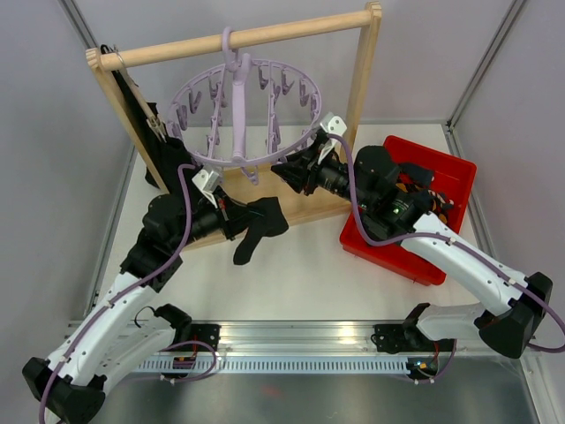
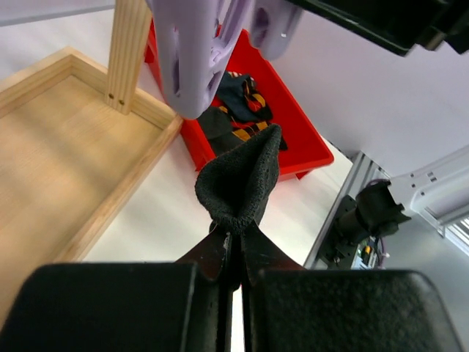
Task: Clip the socks to the hanger
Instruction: Open the clamp at the hanger, then clamp the sock onto the hanger.
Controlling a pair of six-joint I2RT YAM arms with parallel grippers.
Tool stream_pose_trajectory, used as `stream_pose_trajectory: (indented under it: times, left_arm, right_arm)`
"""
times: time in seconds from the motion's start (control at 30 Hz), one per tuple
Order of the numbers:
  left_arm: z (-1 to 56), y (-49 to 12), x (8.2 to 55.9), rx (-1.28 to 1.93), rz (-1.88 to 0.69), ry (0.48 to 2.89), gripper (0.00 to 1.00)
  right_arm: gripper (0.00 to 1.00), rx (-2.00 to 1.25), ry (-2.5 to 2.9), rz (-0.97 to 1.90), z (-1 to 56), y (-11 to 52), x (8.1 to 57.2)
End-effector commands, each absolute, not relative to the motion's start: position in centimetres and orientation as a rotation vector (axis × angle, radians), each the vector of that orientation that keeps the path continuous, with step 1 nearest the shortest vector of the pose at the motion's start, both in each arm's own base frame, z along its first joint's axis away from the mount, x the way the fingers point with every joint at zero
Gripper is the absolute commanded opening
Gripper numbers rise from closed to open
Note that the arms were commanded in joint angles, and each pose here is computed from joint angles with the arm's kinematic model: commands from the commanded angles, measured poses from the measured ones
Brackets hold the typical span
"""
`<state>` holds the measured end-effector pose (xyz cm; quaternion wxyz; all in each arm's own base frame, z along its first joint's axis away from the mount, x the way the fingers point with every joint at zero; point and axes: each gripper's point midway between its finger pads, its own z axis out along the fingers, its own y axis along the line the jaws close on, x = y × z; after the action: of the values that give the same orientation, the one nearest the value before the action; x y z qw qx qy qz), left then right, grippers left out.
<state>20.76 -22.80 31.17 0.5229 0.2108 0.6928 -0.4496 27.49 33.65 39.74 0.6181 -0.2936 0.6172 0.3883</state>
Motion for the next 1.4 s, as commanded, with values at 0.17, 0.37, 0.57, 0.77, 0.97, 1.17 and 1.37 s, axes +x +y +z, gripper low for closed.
stream_pose_trajectory:
  times: [0.17,0.37,0.57,0.77,0.97,1.17,1.37]
  left_arm:
    - [33.6,-23.3,22.8,0.427,-1.062,1.509,0.02]
    - [33.3,-23.9,23.5,0.445,-1.042,1.503,0.02]
    - [33.2,-24.6,23.8,0.457,-1.038,1.500,0.02]
    - [33.8,-24.7,23.5,0.471,-1.042,1.478,0.02]
    - [34.4,-24.4,23.3,0.470,-1.031,1.458,0.02]
    - [34.6,-24.1,23.1,0.468,-1.020,1.450,0.02]
    - [34.8,-23.9,23.2,0.458,-1.009,1.440,0.02]
  right_arm:
    - [0.00,-0.604,1.457,0.928,41.3,33.9,27.0]
    - [0.00,-0.584,1.464,0.913,41.3,34.2,26.8]
    - [0.00,-0.581,1.476,0.904,41.3,34.8,27.0]
    - [0.00,-0.586,1.495,0.873,40.9,35.2,27.0]
    - [0.00,-0.589,1.502,0.841,40.6,35.3,27.1]
    - [0.00,-0.600,1.503,0.839,40.4,35.6,27.0]
    - [0.00,-0.606,1.506,0.840,40.3,35.7,26.9]
